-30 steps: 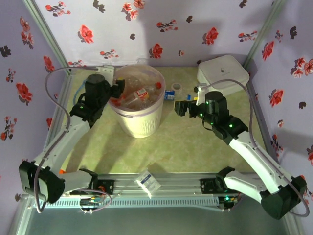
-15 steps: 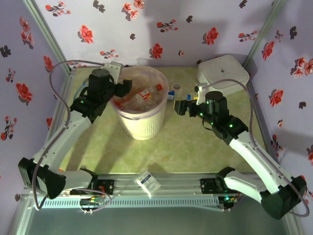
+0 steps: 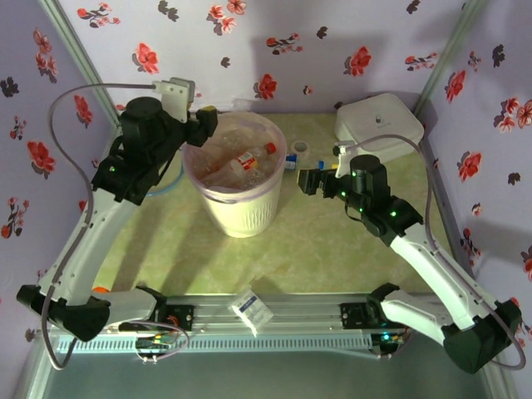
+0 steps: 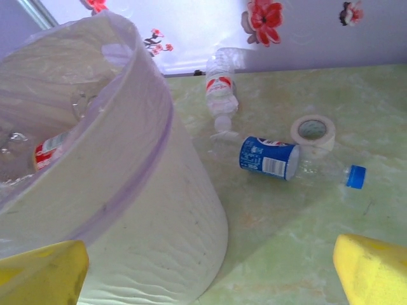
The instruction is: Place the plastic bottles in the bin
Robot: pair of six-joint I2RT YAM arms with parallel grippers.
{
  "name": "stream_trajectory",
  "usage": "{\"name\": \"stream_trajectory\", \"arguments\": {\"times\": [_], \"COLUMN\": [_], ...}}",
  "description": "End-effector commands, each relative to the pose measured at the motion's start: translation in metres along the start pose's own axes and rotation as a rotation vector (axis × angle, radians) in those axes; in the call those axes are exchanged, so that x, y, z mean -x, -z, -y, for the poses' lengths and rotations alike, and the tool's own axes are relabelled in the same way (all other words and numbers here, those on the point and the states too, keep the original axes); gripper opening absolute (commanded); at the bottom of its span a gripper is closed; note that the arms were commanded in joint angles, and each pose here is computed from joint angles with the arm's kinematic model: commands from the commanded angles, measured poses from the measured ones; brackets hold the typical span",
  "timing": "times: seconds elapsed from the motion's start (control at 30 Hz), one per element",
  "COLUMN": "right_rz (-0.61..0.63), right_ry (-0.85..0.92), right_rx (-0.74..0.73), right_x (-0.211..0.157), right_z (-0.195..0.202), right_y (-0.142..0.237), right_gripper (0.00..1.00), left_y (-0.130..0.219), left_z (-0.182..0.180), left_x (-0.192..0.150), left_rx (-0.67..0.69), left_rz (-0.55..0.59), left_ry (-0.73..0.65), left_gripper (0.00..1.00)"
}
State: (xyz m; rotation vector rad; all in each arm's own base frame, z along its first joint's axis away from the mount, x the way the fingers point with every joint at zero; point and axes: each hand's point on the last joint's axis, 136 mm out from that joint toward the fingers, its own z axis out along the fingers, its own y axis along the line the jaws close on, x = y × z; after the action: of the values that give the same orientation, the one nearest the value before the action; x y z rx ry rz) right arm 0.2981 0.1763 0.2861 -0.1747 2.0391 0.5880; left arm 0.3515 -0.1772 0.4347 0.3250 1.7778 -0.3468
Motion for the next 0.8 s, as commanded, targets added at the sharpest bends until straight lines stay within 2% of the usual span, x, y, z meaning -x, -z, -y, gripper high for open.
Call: {"name": "stream_trajectory", "arguments": {"times": [0.0,0.1,0.3,0.5,0.77], "right_rz": [-0.005,0.014,0.109,0.106,0.115], "right_ry": [-0.095,-0.316,-0.716,-0.97,-1.139], "right_rx": [-0.2,-0.353,-0.336,-0.304,-0.285], "right_x": [-0.005,-0.007,-0.014,-0.025,-0.051], "right_z": [0.044,0.095,0.137,0.151,0.164], "right_y": [0.0,0.002,-0.036,-0.101,-0.175], "right_gripper": [0.99,0.99,0.95,0.88,0.83], "left_y": [-0.014,-0.017,-0.01,0.009,0.033], "left_z": [0.008,0.012,0.024,0.032,0.024], "left_x": [-0.045,-0.062,-0.08,-0.09,-0.111], "left_rx": [-0.021,-0.014,-0.016,-0.011,0.017], "left_rz": [-0.131,-0.172,-0.203,-0.219,-0.245], "left_ry": [0.03,0.036,0.063,0.069,0.121], "left_gripper": [0.59,0.59,0.61,0.67,0.74]}}
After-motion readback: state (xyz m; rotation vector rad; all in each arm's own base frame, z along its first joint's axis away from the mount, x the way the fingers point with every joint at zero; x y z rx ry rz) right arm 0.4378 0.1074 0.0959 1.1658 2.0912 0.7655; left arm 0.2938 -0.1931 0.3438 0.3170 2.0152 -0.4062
